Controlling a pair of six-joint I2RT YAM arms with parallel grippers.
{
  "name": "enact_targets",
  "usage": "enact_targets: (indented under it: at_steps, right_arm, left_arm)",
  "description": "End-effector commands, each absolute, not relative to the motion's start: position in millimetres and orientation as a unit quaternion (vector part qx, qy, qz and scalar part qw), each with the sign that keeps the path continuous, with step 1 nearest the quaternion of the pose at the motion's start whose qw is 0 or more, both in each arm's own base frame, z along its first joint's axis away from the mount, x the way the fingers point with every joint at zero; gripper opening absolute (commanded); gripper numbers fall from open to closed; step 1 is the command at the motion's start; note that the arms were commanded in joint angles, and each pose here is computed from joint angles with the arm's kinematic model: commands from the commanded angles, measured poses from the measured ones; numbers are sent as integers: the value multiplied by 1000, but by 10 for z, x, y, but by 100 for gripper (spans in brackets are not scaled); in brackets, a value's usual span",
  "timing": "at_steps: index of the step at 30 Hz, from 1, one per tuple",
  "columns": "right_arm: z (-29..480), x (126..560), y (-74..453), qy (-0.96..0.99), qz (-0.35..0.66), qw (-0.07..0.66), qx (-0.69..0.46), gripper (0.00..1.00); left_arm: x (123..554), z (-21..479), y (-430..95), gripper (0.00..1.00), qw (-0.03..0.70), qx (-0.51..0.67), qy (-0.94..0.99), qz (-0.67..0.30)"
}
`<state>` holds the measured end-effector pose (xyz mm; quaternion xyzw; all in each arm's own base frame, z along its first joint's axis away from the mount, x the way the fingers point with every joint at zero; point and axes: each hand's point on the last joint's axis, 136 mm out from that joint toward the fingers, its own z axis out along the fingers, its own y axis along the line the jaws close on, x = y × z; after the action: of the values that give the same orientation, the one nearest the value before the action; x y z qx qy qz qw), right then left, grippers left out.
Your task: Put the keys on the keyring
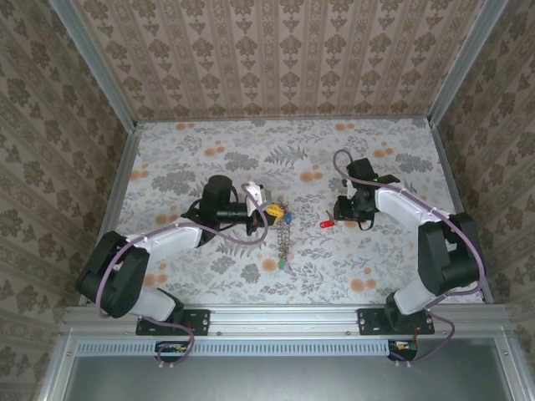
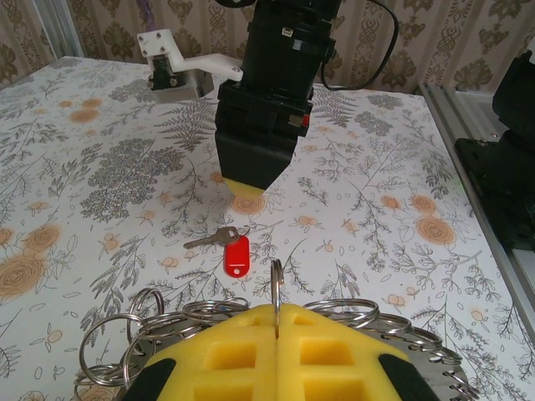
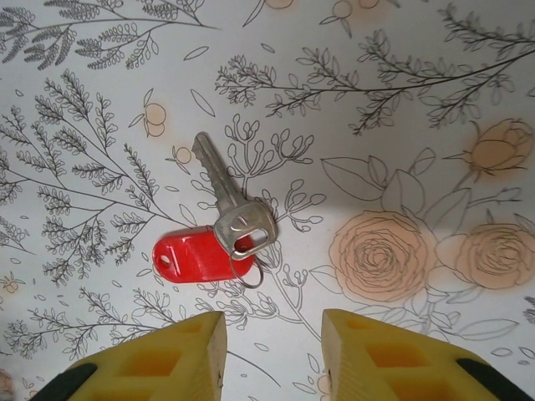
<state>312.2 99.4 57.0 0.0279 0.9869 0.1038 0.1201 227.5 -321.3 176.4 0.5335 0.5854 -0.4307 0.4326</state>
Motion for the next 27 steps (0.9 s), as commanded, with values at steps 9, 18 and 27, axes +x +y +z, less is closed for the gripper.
enact_targets:
  at_steps: [9,18,27]
  right_arm:
    - [325,3144,1088,993,73,89,-21,37]
    - [263,3199,1100,994,64,84,-36,28]
    - [262,3211,1091,994,60,85,-43,18]
  left_arm:
    - [2227,1899,-3243,0,447,542,563,-436]
    - [2220,1879,-3252,0,443,542,563,-439]
    - [2222,1874,-3253,0,443,542,564,-439]
